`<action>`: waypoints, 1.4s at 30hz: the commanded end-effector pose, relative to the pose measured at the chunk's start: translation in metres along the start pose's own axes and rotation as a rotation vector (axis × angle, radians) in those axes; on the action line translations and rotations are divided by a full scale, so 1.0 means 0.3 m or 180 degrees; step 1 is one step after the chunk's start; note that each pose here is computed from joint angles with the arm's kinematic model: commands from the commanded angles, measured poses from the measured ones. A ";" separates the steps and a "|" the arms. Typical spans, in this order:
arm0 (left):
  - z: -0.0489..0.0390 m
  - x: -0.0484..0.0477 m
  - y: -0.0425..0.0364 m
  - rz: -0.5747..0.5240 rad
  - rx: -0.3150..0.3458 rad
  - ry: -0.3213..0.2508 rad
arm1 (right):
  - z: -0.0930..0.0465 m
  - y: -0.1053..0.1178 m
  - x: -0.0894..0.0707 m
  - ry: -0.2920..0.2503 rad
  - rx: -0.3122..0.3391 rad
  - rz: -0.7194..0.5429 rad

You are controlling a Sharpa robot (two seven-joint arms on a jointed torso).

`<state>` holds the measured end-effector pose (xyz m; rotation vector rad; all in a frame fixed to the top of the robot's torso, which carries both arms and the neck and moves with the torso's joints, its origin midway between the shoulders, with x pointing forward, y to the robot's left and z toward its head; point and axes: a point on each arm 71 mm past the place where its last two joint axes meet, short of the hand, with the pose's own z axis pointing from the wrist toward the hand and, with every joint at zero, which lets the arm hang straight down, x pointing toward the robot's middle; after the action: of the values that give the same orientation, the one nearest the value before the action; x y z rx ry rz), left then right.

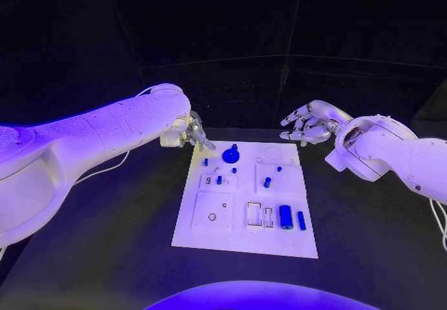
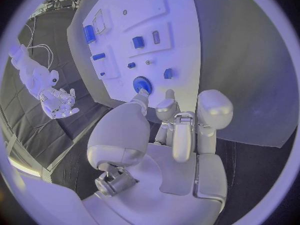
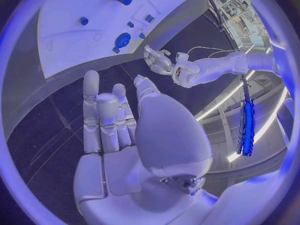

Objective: Assemble the parts on the task board

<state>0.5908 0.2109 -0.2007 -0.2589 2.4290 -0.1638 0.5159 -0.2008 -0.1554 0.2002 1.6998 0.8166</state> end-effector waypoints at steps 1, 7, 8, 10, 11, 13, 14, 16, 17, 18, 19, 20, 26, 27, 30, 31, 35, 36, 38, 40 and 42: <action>0.014 0.005 0.006 0.0108 0.0019 0.0072 | 0.002 0.008 -0.001 0.0010 -0.0034 -0.0011; 0.040 0.020 0.017 0.0080 0.0033 0.0077 | 0.004 0.010 0.001 0.0011 -0.0039 -0.0015; 0.043 0.023 0.018 0.0082 0.0035 0.0090 | 0.005 0.010 0.001 0.0011 -0.0039 -0.0015; 0.048 0.029 0.018 0.0085 0.0036 0.0111 | 0.005 0.010 0.001 0.0012 -0.0041 -0.0015; 0.051 0.032 0.018 0.0087 0.0036 0.0123 | 0.005 0.011 0.002 0.0012 -0.0041 -0.0015; 0.057 0.040 0.018 0.0091 0.0034 0.0148 | 0.006 0.011 0.002 0.0013 -0.0043 -0.0015; 0.060 0.044 0.018 0.0092 0.0033 0.0159 | 0.006 0.012 0.002 0.0014 -0.0044 -0.0015; 0.064 0.049 0.019 0.0094 0.0032 0.0177 | 0.007 0.012 0.003 0.0015 -0.0045 -0.0015; 0.066 0.052 0.019 0.0095 0.0032 0.0186 | 0.007 0.012 0.003 0.0015 -0.0045 -0.0015; 0.066 0.052 0.019 0.0095 0.0032 0.0187 | 0.007 0.012 0.003 0.0016 -0.0045 -0.0015; 0.068 0.054 0.019 0.0095 0.0032 0.0195 | 0.007 0.012 0.003 0.0016 -0.0045 -0.0015; 0.069 0.056 0.020 0.0096 0.0032 0.0201 | 0.008 0.013 0.003 0.0017 -0.0045 -0.0015; 0.076 0.065 0.019 0.0104 0.0030 0.0240 | 0.008 0.014 0.005 0.0019 -0.0046 -0.0014; 0.077 0.067 0.019 0.0105 0.0031 0.0245 | 0.009 0.014 0.005 0.0020 -0.0047 -0.0014; 0.079 0.070 0.018 0.0105 0.0032 0.0255 | 0.009 0.015 0.005 0.0021 -0.0048 -0.0014; 0.080 0.071 0.018 0.0104 0.0034 0.0256 | 0.009 0.015 0.005 0.0021 -0.0049 -0.0014; 0.084 0.075 0.019 0.0096 0.0046 0.0257 | 0.010 0.016 0.006 0.0024 -0.0052 -0.0014; 0.085 0.075 0.019 0.0094 0.0050 0.0256 | 0.010 0.016 0.007 0.0025 -0.0052 -0.0014; 0.087 0.076 0.019 0.0087 0.0058 0.0250 | 0.010 0.017 0.007 0.0026 -0.0053 -0.0014; 0.088 0.077 0.019 0.0083 0.0064 0.0247 | 0.010 0.017 0.007 0.0027 -0.0054 -0.0014; 0.088 0.078 0.018 0.0080 0.0071 0.0244 | 0.011 0.017 0.007 0.0028 -0.0054 -0.0014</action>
<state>0.5894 0.2112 -0.2371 -0.2315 2.5035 -0.1730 0.5166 -0.1957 -0.1558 0.1925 1.7026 0.8238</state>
